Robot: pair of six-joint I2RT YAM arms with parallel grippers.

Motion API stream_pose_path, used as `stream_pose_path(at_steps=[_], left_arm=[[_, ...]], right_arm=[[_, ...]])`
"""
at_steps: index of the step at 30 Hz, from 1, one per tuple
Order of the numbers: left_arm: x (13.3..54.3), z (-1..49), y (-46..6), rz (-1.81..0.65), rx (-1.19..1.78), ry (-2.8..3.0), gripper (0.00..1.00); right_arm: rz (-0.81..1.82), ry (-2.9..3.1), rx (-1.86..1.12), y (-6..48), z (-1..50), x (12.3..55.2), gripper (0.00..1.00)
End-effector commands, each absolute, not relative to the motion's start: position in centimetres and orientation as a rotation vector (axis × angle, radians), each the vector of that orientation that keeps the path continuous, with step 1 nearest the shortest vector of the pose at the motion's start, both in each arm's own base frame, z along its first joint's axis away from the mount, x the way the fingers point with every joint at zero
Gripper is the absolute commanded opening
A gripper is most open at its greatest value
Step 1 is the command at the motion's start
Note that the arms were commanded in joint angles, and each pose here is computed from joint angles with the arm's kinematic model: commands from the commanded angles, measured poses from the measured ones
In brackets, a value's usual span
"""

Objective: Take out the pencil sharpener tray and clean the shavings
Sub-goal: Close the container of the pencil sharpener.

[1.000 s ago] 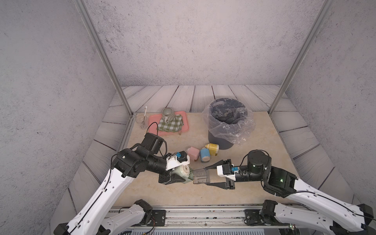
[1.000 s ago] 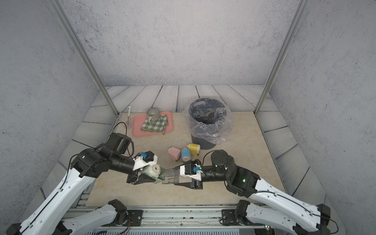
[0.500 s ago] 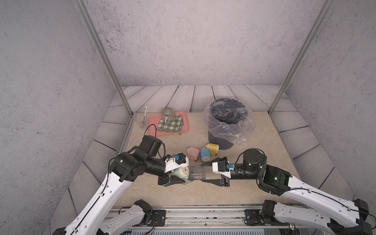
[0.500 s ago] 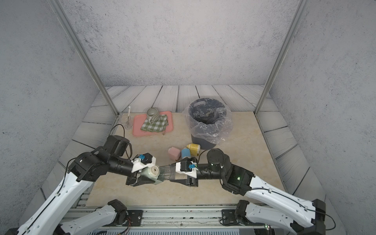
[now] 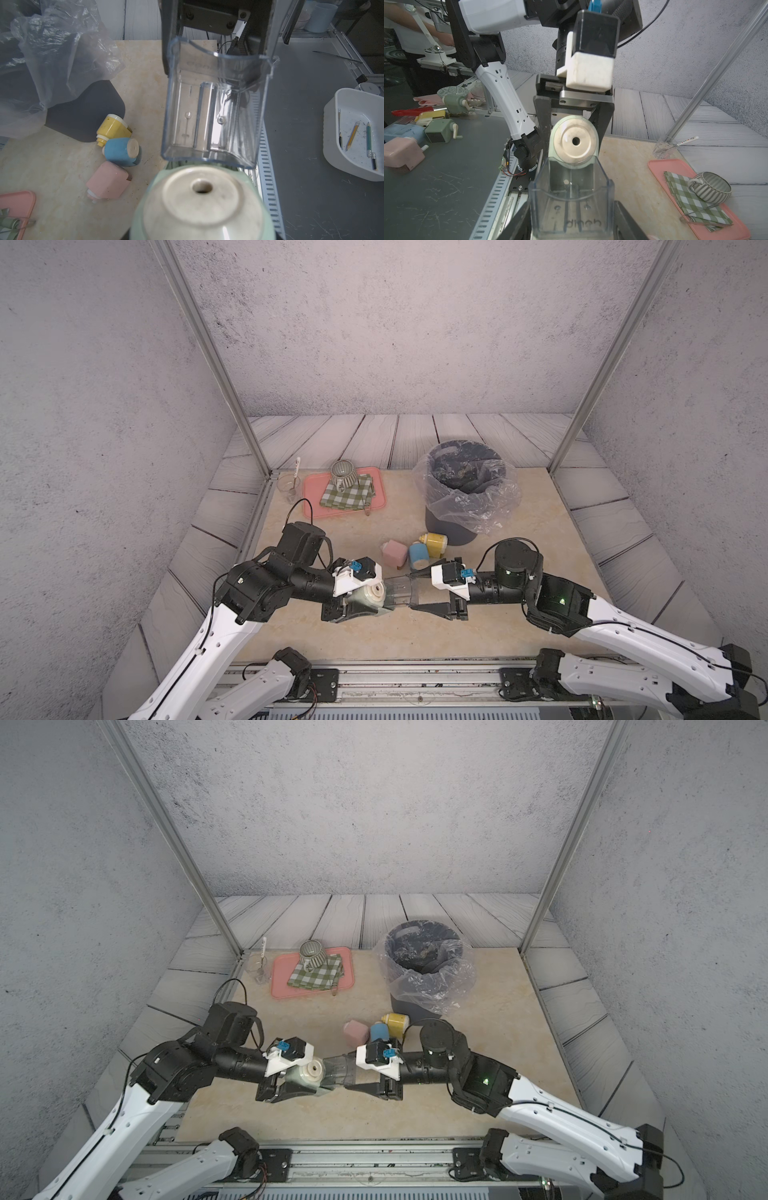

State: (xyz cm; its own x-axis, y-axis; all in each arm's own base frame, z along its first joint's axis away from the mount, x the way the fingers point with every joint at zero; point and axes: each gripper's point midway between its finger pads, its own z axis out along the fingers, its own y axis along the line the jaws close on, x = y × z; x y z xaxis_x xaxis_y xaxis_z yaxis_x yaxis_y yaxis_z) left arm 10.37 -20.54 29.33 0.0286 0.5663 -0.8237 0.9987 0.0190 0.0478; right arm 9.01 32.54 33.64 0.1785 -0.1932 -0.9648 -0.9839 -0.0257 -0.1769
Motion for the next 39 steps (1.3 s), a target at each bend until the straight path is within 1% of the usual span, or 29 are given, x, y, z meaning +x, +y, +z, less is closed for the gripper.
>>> stream_pose_path(at_steps=[1, 12, 39], left_arm=[[10.2, 29.7, -20.7, -0.815, 1.626, 1.580, 0.00], [10.0, 29.8, -20.6, -0.812, 1.621, 1.575, 0.00], [10.4, 29.3, -20.5, -0.780, 1.616, 1.577, 0.00]], right_arm=[[1.002, 1.212, -1.444, 32.4, 33.7, 8.5, 0.00], [0.983, 1.239, -1.477, 32.7, 32.8, 8.8, 0.00], [1.029, 1.276, -1.467, 33.6, 33.1, 9.0, 0.00]])
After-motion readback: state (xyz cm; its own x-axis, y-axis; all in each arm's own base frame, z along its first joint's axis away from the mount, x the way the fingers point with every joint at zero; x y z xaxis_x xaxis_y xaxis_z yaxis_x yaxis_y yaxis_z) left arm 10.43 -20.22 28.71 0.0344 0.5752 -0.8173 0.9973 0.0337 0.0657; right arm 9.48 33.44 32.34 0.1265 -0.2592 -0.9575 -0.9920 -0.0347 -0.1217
